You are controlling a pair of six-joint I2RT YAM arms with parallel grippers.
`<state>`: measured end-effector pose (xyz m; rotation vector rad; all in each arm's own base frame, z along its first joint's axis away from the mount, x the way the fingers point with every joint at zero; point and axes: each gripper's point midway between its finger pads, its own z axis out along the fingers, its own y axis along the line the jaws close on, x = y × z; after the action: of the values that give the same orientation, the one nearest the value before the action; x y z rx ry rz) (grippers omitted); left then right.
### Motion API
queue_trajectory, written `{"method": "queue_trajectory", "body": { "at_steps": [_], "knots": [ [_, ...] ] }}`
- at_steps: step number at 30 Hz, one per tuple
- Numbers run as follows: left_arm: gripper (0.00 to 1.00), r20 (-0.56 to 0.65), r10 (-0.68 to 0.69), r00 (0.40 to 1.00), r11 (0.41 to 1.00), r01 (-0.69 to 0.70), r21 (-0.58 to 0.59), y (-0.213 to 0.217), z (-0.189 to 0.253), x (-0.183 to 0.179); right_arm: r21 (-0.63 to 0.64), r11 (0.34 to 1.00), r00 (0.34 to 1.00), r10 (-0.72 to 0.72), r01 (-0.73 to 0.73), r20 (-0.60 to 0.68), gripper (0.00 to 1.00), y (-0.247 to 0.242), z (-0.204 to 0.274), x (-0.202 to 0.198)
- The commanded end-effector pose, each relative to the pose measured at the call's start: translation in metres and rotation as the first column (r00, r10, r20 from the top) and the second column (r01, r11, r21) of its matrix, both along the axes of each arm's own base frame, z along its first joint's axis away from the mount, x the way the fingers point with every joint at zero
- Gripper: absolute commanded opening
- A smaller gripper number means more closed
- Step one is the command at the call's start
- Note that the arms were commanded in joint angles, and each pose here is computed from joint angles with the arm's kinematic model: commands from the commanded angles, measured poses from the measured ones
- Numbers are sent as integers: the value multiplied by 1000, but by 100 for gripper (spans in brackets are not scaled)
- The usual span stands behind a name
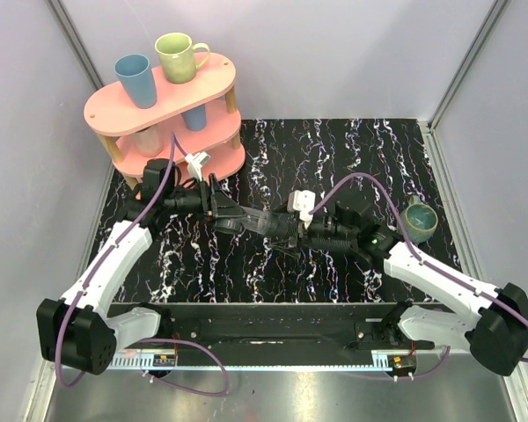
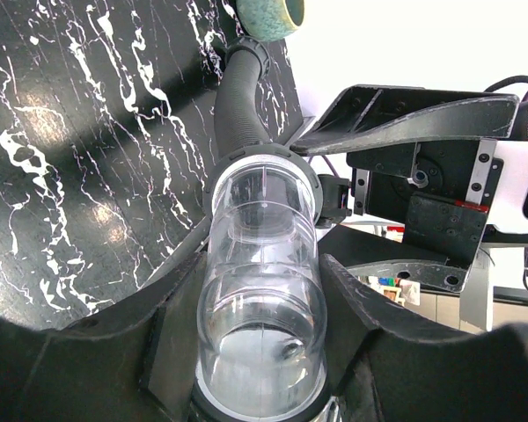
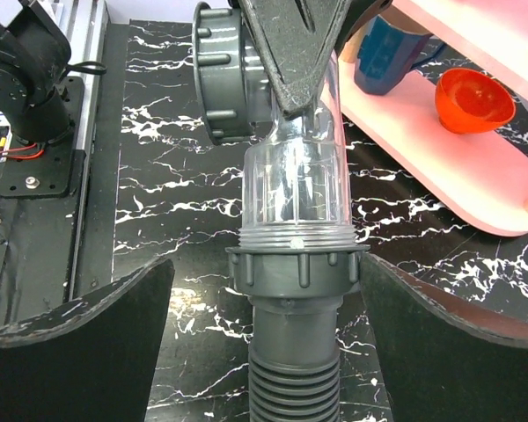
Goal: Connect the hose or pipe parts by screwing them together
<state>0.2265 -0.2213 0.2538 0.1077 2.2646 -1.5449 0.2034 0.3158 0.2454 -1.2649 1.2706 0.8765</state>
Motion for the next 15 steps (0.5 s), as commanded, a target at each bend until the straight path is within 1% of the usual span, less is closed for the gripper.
{"method": "queue_trajectory", "body": {
  "at_steps": [1,5,10,15],
  "knots": [
    [0,64,-8,998,999,11,-47,-2,17,3,22,996,996,88,-87,-30,93,15,1,-8],
    [0,66,-6,998,999,9,-46,-2,17,4,31,992,989,127,-125,-76,93,25,-8,-10],
    [0,78,-6,997,999,10,-49,-3,18,5,2,986,973,164,-166,-161,92,35,-35,-16],
    [0,81,-10,997,999,14,-47,-3,18,6,-21,986,964,158,-166,-215,92,37,-51,-16]
  ]
}}
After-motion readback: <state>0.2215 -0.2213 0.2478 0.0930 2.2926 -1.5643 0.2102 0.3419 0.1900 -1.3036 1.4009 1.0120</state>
